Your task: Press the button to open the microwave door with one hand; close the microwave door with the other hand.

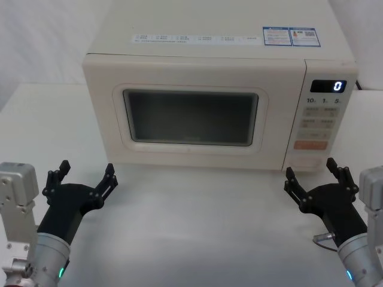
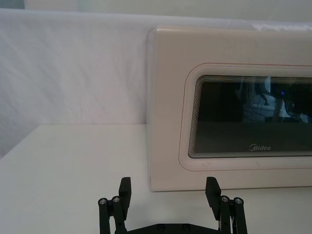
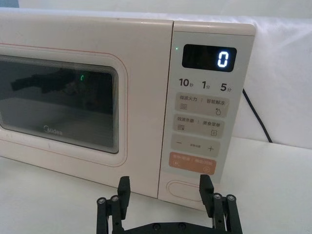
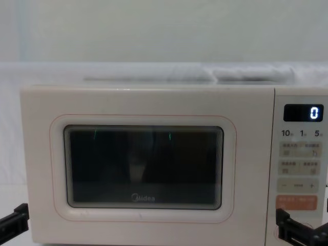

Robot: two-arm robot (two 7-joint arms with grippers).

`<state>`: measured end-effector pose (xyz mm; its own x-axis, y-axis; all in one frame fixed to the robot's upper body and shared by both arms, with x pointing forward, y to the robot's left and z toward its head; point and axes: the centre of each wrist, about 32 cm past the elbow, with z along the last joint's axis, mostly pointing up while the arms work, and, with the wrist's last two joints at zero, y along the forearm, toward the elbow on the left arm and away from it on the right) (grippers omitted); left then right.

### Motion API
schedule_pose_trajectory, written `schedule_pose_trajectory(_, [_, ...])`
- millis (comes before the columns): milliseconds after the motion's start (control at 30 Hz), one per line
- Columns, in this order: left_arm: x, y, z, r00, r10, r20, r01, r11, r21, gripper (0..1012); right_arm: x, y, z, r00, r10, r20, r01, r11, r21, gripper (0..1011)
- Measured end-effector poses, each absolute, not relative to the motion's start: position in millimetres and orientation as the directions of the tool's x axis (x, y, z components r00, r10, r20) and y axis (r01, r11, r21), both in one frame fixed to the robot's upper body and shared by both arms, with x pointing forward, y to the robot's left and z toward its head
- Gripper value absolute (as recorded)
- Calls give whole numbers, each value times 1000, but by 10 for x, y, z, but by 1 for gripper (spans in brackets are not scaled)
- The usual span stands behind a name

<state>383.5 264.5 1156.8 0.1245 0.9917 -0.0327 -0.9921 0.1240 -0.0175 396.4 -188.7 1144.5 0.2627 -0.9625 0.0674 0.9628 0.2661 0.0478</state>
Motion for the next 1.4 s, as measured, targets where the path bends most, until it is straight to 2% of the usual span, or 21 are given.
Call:
schedule_pose_trajectory(233, [3835,2645,11568,125,992,-33,-992,124,-18,1001,3964,-1887,11445,263,-963,67,963,266,48,789])
schedule_pose_trajectory(433, [3835,2645,11568,124,992,-33,-992,124,-18,1001,3964,-1887,11445,263,-963,68,963,266,48,571])
schedule_pose_trajectory(467, [3835,2645,11568,125,992,-33,-992,124,-18,1001,3964,-1887,11445,263,-963,67,963,266,48,571])
schedule_pose_trajectory(567, [3835,2645,11568,125,992,-33,-992,124,-18,1001,3964,-1887,11445,263,-963,67,963,266,48,448])
schedule_pose_trajectory(600, [3835,2645,11568,125,992,-33,-992,124,-18,1001,3964,-1887,11445,263,-963,67,963,266,48,448])
schedule_pose_trajectory(733, [3835,2645,11568,124,992,-33,-992,124,-18,1001,3964,-1887,11445,263,-963,67,963,266,48,274])
schedule_pose_trajectory(800, [3835,2645,11568,125,992,-33,-992,124,-17,1001,3964,-1887,11445,263,-963,67,963,266,48,245])
schedule_pose_trajectory(900, [3835,2645,11568,125,992,-33,-992,124,-18,1001,3964,-1887,11445,263,-963,67,963,266,48,137])
schedule_pose_trajectory(933, [3835,2645,11568,124,992,-33,-992,124,-18,1001,3964,-1887,11445,263,-963,67,963,266,48,74])
schedule_pose_trajectory(1000, [3835,2645,11568,125,992,-33,-992,124,-18,1001,3964,-1887,11445,263,-963,67,963,266,48,74])
schedule_pose_trajectory(1067, [3835,2645,11568,125,992,-33,-992,124,-18,1001,3964,-1887,11445,263,-963,67,963,266,48,0])
schedule_pose_trajectory(1400, [3835,2645,11568,124,992,-33,-992,124,-18,1001,3964,-1887,11445,263,-963,67,963,266,48,0])
